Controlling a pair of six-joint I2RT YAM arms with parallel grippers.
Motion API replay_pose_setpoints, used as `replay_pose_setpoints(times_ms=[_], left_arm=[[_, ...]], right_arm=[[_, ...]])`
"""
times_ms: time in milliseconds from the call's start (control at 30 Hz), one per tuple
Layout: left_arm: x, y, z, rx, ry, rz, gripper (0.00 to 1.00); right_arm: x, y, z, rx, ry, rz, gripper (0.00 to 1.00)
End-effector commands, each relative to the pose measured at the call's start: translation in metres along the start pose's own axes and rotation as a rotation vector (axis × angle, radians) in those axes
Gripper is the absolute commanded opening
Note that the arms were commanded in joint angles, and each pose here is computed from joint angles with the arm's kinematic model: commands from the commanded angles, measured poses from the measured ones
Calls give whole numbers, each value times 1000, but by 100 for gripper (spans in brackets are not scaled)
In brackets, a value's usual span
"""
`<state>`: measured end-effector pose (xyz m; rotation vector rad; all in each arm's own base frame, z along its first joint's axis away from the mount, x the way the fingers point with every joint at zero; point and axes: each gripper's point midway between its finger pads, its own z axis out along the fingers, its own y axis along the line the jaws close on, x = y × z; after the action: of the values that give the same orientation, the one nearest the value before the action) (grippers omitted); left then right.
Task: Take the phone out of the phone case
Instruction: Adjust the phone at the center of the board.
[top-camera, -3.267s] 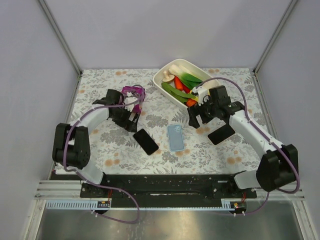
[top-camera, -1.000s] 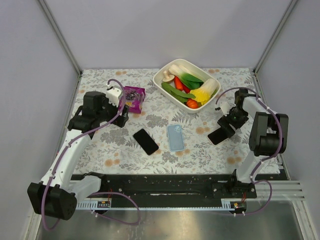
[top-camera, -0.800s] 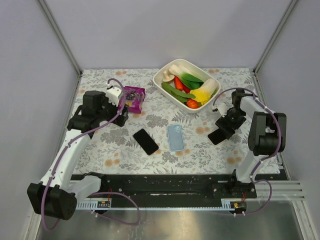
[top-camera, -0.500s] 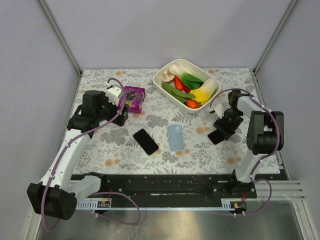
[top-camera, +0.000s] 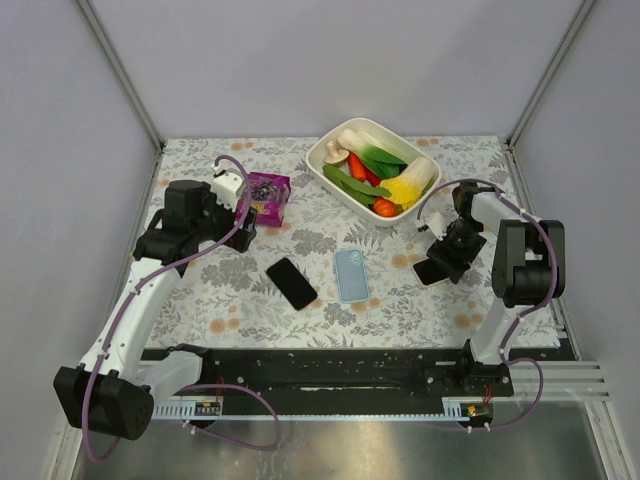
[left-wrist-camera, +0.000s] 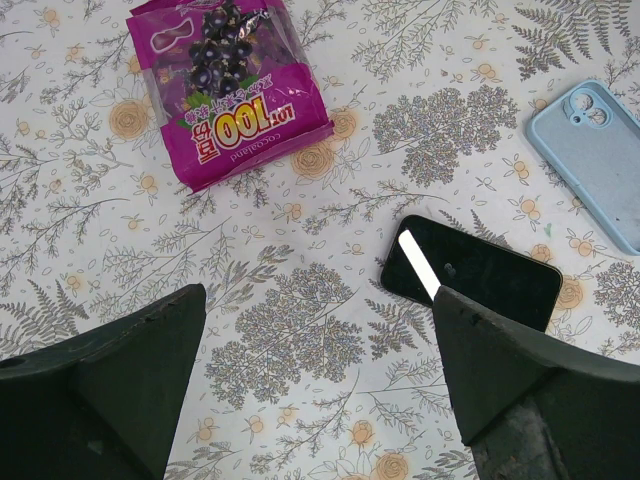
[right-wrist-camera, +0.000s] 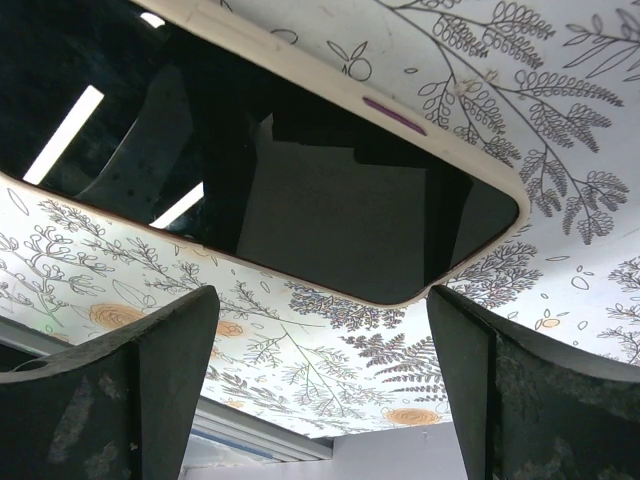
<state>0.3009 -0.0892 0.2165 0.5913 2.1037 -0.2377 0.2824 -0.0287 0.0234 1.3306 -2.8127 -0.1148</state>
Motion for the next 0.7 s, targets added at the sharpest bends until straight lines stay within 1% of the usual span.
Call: replay_pose_setpoints(times_ms=[0,67,333,467,500,667], left_arm=[[-27,5,-9,-27,-73,27,99],[-29,5,-11,-28,-79,27,99],[-30,3,-11,-19,-83,18,99],[-27,3,-12,-17,-77,20,99],[-27,3,-13,-19,-75,22,99],[-25,4,-13,-28,-71,29,99]], right_arm=[[14,21,3,-50,55,-11,94],[18,29,4,-69,50,-12,94],[-7,80,2,-103,-39,-129,94],[-20,74,-2,-17,-76,-113,95],[-23,69,-4,16,-91,-94,98],[-46,44,-27,190,-230,-70,100]])
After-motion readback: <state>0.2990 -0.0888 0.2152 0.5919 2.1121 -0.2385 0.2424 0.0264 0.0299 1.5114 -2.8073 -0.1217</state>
